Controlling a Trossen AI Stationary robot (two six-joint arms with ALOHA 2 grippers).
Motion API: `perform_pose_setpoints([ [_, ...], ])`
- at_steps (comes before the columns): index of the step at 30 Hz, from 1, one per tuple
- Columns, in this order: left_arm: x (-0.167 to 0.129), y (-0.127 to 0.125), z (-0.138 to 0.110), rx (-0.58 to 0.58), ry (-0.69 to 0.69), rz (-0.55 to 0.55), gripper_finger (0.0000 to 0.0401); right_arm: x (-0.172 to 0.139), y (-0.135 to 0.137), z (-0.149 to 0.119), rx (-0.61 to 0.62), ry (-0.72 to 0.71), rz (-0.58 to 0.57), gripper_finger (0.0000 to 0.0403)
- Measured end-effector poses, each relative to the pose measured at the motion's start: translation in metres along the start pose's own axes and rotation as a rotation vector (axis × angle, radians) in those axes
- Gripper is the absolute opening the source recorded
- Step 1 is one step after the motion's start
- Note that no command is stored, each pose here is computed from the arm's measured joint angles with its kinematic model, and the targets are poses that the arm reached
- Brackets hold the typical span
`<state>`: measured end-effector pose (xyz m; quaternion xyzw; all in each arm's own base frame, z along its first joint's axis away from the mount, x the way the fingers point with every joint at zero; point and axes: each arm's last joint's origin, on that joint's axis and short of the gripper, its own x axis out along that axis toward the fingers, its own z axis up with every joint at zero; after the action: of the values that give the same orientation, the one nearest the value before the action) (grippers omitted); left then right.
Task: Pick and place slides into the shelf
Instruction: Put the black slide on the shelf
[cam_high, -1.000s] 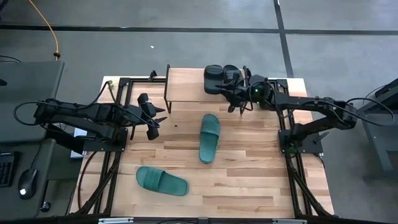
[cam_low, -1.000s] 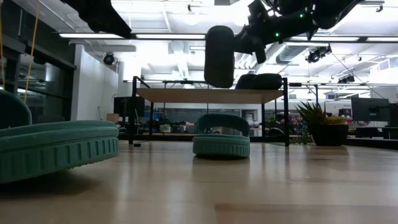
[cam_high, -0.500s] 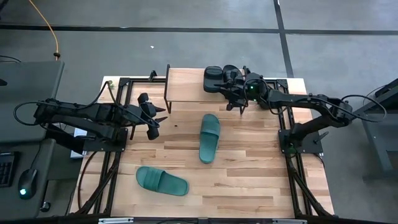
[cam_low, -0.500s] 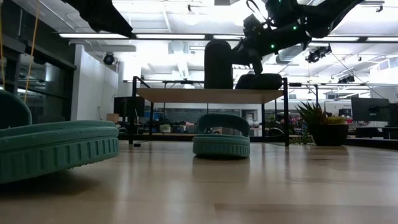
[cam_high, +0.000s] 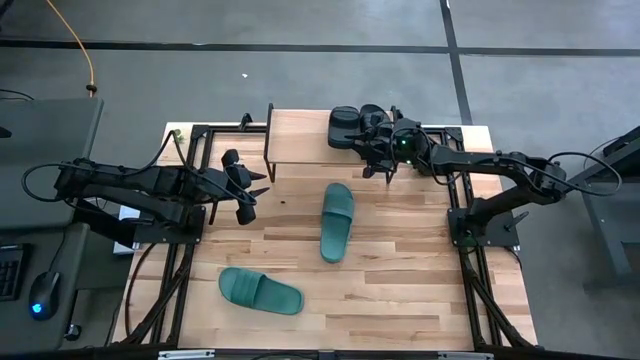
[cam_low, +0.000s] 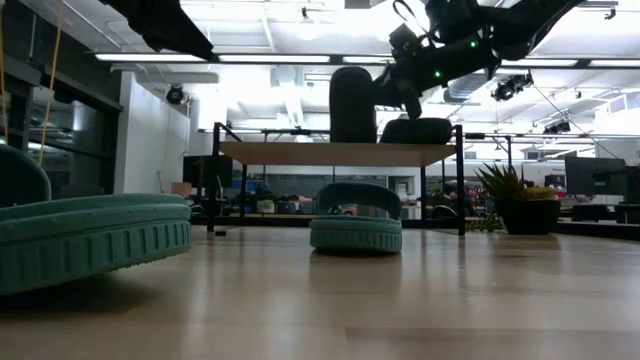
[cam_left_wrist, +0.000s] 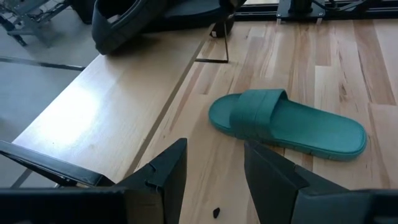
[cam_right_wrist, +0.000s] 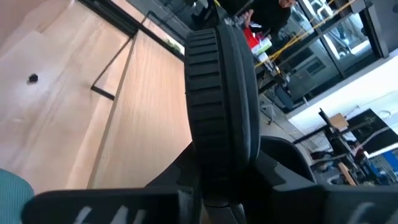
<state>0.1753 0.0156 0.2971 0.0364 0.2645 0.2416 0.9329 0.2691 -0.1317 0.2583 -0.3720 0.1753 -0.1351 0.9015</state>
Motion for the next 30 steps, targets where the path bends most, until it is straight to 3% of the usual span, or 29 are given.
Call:
perform_pose_setpoints([
  [13,0.0,0.0,0.0,0.0,0.0,0.0,0.0143,0.001,0.003,0.024,0.015,0.132,0.054,0.0075],
  [30,0.0,0.0,0.0,-0.015,0.001,0.0,0.0143,-0.002,0.003,0.026,0.155,0.266,0.101,0.0245],
])
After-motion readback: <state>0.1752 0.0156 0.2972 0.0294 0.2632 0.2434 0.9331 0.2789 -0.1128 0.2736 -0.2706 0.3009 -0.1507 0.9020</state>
